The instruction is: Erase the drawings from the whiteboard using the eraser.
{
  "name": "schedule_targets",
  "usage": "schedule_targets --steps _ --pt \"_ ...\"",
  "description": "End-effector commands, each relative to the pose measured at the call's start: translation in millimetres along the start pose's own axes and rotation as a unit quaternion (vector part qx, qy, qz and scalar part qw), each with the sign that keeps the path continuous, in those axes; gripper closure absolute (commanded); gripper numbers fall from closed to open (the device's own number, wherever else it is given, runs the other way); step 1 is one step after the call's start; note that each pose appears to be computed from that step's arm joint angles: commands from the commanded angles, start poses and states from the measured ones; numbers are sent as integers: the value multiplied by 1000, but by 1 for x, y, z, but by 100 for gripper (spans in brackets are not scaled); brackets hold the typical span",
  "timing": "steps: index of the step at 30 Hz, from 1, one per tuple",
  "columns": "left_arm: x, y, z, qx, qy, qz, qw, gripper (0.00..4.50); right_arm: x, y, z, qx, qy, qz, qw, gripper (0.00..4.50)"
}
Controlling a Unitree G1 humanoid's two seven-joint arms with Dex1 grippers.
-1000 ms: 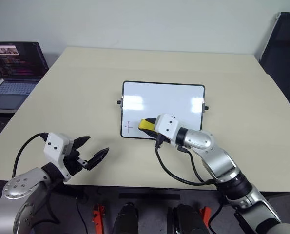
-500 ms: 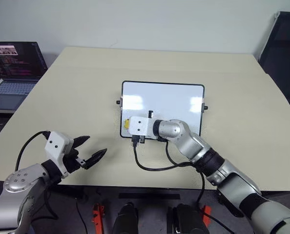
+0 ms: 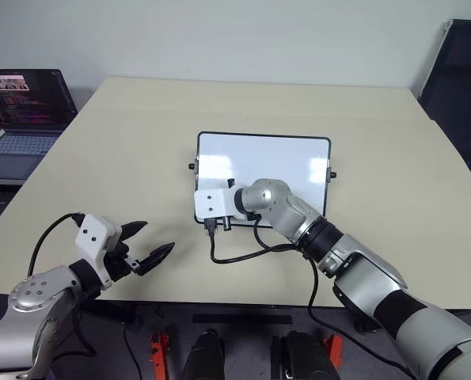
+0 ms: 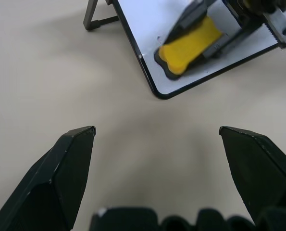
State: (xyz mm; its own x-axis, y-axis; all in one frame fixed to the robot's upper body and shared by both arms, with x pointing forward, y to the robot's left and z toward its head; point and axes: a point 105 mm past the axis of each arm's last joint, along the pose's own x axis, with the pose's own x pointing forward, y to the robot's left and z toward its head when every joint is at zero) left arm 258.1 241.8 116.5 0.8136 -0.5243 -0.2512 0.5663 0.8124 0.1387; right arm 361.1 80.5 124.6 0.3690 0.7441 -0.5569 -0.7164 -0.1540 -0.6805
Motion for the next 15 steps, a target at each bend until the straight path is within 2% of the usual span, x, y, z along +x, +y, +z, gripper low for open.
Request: schedule_targets --steps 1,3,10,15 --pt "1 -1 8 17 -17 -3 1000 0 -3 -34 7 -27 -4 -95 995 349" --pt "1 -1 7 16 -17 -3 1000 0 -6 -51 14 -30 -15 -141 989 349" --pt "1 -2 7 16 -19 -2 1000 0 10 7 -7 -78 19 16 997 349" --pt "1 -1 8 16 -19 -2 1000 0 6 11 -15 -92 30 21 995 349"
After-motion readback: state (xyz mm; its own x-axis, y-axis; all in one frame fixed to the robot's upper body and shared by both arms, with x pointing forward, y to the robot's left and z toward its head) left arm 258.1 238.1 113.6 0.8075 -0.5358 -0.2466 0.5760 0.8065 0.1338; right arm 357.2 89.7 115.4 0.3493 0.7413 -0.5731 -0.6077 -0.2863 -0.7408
